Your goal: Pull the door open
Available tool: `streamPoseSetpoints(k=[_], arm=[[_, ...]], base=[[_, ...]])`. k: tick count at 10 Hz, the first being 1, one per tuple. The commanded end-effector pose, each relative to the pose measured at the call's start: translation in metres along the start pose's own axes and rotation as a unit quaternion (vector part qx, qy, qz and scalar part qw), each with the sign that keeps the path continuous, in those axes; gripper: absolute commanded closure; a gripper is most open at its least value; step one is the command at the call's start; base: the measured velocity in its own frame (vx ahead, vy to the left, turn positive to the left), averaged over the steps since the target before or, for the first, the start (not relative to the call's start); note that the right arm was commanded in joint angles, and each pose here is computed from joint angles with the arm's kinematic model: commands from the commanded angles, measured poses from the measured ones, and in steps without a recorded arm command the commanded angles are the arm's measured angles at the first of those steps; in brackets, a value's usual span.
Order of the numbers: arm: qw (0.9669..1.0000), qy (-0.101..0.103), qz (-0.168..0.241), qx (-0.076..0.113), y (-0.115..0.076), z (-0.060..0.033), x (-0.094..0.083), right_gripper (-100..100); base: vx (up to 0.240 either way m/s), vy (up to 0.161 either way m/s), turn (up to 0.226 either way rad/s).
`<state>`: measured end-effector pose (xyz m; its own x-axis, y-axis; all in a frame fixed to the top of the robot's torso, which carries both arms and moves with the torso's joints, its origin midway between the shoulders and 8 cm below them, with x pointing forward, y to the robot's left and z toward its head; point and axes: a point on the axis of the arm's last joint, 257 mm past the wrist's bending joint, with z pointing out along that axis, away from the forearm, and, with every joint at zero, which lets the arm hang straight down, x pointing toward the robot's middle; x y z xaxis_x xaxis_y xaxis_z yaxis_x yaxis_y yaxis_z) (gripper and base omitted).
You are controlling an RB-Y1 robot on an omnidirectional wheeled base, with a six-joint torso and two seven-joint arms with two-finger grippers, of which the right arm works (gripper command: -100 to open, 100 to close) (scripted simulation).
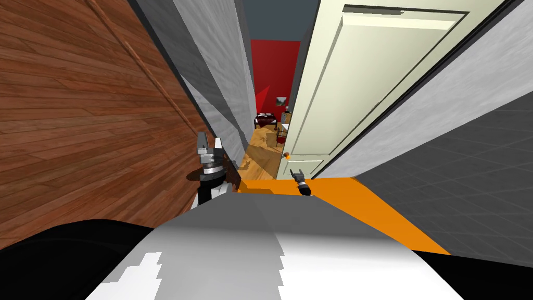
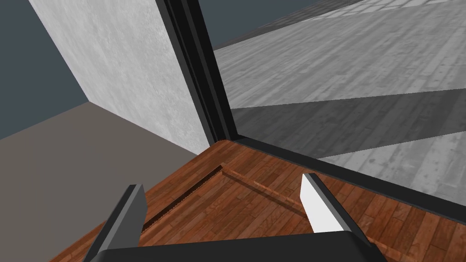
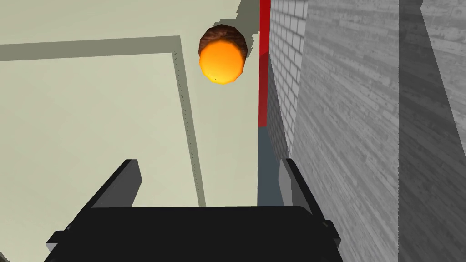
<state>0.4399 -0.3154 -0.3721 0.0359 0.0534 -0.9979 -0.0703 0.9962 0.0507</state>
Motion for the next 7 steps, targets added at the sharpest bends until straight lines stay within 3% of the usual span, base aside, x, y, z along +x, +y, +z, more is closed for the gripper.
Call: streamPoseSetpoints(k=[1, 4, 5, 7], arm=[[1.0000, 0.005, -0.007, 0.000, 0.000, -0.0011, 0.006, -100], [0.9995, 0.020, -0.025, -0.002, 0.000, -0.0046, 0.020, -100], [0.9997, 0.016, -0.021, -0.001, 0.000, -0.0036, 0.017, -100], [0.9995, 0.018, -0.022, 0.016, -0.024, -0.0155, 0.017, -100]], base=[[0.108, 0.020, -0.009], [0.146, 0.020, -0.015], [0.079, 0.007, -0.002], [0.165, 0.087, 0.182]])
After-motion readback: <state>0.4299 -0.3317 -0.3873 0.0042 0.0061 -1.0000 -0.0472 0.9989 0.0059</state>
